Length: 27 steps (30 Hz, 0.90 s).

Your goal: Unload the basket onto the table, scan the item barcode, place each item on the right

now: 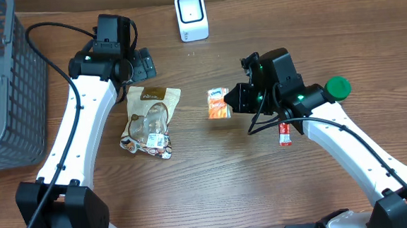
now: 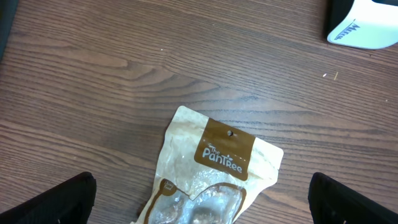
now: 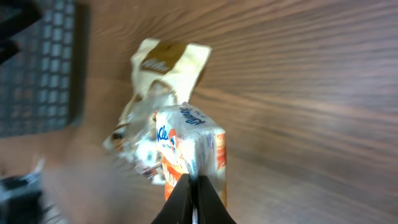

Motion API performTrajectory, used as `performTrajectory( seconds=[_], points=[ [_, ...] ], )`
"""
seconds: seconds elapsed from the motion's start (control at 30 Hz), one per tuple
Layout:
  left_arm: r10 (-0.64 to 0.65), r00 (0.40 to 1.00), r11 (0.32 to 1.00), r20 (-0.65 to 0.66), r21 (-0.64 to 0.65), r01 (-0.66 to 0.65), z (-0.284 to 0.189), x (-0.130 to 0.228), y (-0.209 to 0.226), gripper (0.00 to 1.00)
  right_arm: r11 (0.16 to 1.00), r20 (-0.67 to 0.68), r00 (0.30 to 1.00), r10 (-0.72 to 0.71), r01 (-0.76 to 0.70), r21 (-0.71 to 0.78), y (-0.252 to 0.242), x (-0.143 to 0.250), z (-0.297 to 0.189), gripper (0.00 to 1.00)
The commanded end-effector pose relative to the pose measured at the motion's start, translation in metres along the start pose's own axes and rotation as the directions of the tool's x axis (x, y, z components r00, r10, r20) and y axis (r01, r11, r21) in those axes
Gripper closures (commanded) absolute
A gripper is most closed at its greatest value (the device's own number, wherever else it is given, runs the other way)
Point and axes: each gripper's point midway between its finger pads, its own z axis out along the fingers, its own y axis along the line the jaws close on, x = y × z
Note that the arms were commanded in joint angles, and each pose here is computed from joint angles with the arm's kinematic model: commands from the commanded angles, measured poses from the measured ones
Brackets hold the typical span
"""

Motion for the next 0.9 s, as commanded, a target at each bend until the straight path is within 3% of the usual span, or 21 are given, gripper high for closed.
performTrajectory(
  seconds=[0.0,0.23,0.47,0.53,0.73,0.87],
  points=[
    [-0.007,1.000,1.000,0.017,0.002,0.007,-0.004,-0.005,-0.001,0.00,0.997,0.052,0.998,-0.020,0.016,0.073,-0.008,-0.013,-0.004,0.97],
    [-0.008,1.000,1.000,0.016,0.001,0.008,-0.004,-0.005,-0.001,0.00,0.994,0.088,0.996,-0.030,0.021,0.110,0.019,-0.043,-0.041,0.96],
    [-0.007,1.000,1.000,0.017,0.002,0.007,-0.004,-0.005,-0.001,0.00,0.986,0.155,0.983,-0.098,0.074,0.151,0.065,-0.099,-0.095,0.96],
    [-0.006,1.000,1.000,0.016,0.002,0.006,-0.004,-0.005,-0.002,0.00,0.974,0.180,0.974,-0.138,0.101,0.202,0.083,-0.135,-0.112,0.97],
    [-0.009,1.000,1.000,0.017,0.001,0.009,-0.004,-0.005,-0.001,0.00,0.964,0.211,0.958,-0.196,0.148,0.223,0.097,-0.177,-0.104,0.96],
    [-0.013,1.000,1.000,0.017,-0.002,0.013,-0.003,-0.006,0.001,0.00,0.941,0.243,0.941,-0.237,0.160,0.300,0.081,-0.202,-0.081,0.96]
  ],
)
